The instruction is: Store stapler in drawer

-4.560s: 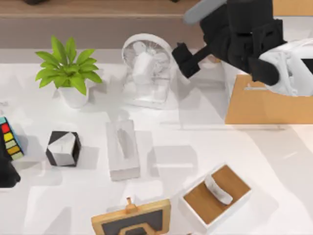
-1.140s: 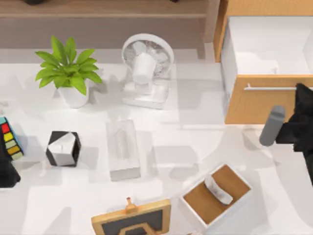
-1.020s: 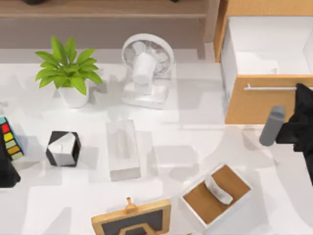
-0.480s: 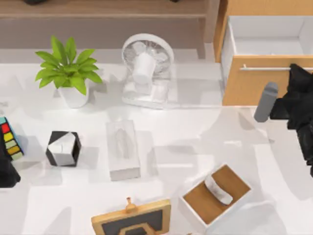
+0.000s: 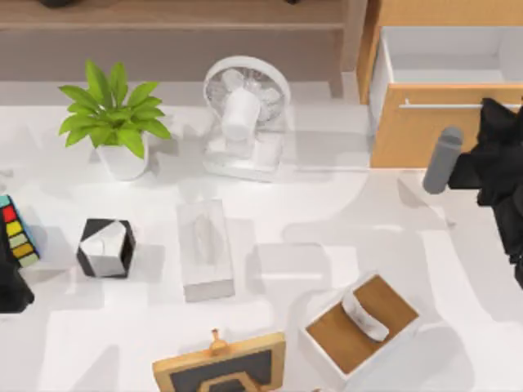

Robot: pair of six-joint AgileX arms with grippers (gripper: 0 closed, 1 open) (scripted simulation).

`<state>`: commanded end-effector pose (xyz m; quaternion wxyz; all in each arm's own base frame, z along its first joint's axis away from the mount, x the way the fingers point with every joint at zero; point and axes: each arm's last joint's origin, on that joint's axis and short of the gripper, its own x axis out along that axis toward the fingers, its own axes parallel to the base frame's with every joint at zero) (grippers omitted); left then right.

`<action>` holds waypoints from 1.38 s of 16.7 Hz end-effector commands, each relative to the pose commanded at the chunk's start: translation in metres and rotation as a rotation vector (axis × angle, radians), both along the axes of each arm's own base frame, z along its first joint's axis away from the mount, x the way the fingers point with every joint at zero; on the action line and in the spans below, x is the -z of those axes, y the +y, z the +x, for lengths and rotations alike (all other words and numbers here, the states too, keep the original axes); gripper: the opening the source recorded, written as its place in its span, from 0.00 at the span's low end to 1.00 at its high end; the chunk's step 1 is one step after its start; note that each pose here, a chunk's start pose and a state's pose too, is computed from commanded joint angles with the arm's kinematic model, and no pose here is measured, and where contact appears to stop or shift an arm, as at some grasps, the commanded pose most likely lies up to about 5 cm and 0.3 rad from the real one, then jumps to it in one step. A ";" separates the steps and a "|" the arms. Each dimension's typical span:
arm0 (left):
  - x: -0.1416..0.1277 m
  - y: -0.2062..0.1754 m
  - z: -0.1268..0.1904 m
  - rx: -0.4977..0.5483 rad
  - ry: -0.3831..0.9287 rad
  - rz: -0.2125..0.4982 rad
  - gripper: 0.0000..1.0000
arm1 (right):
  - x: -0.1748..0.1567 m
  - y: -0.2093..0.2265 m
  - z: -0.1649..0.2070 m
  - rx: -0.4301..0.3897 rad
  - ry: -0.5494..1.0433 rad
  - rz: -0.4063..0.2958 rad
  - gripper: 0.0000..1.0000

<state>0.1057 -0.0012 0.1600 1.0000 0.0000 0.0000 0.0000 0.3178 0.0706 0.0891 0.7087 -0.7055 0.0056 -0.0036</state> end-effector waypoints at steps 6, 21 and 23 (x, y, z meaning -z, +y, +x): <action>0.000 0.000 0.000 0.000 0.000 0.000 1.00 | 0.000 0.000 0.039 0.001 -0.001 0.000 0.00; 0.000 0.000 0.000 0.000 0.000 0.000 1.00 | -0.001 -0.001 0.092 0.004 -0.001 0.003 0.00; 0.000 0.000 0.000 0.000 0.000 0.000 1.00 | 0.000 -0.001 0.106 0.001 0.003 0.002 0.00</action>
